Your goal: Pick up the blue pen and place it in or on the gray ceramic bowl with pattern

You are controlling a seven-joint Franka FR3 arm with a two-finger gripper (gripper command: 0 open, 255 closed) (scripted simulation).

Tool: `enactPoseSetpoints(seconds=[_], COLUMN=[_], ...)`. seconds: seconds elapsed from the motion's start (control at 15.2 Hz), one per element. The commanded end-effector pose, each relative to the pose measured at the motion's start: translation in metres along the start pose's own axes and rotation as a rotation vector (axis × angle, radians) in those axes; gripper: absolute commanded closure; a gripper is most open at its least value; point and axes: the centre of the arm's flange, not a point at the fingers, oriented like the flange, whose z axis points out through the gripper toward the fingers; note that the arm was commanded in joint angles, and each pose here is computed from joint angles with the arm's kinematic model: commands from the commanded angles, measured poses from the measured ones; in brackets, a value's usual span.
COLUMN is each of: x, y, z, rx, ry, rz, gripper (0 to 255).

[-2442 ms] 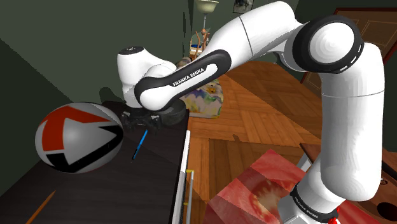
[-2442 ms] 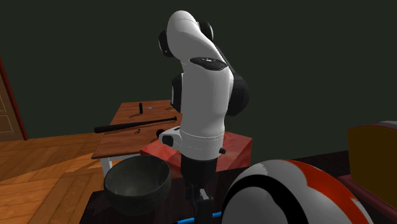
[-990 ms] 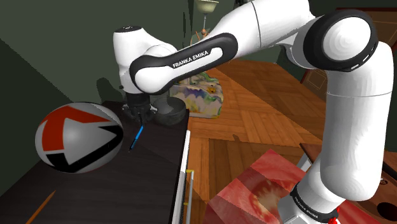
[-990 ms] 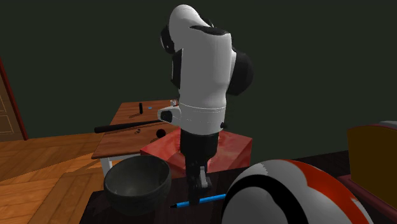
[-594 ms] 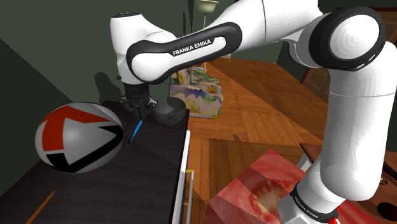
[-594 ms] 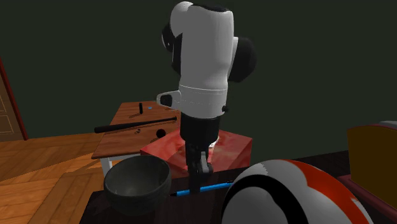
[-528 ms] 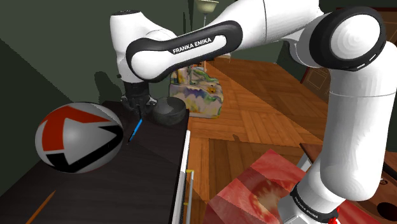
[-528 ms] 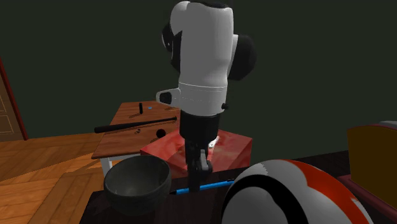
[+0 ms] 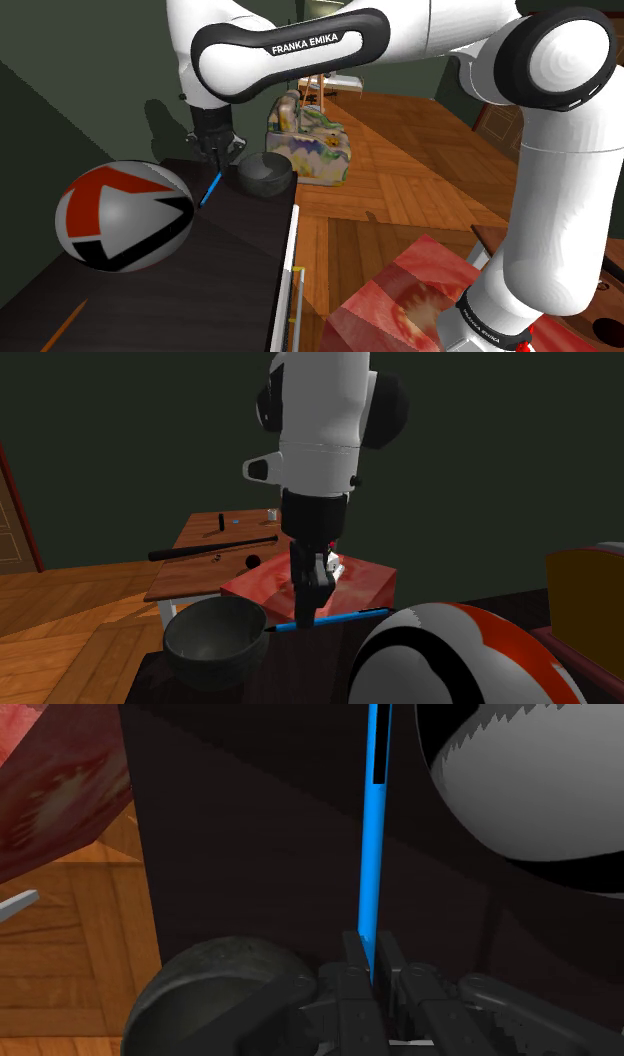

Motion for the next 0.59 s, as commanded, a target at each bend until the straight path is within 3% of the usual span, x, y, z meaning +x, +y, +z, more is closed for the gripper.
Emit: enactPoseSetpoints(seconds=[0.0, 0.4, 0.53], x=[0.002, 0.005, 0.029], y=[0.0, 0.0, 0.011], z=[-0.011, -0.041, -0.042], rx=[0.0, 0.0, 0.0], ry=[0.0, 0.0, 0.0], rz=[0.0, 0.0, 0.0], gripper=[255, 255, 255])
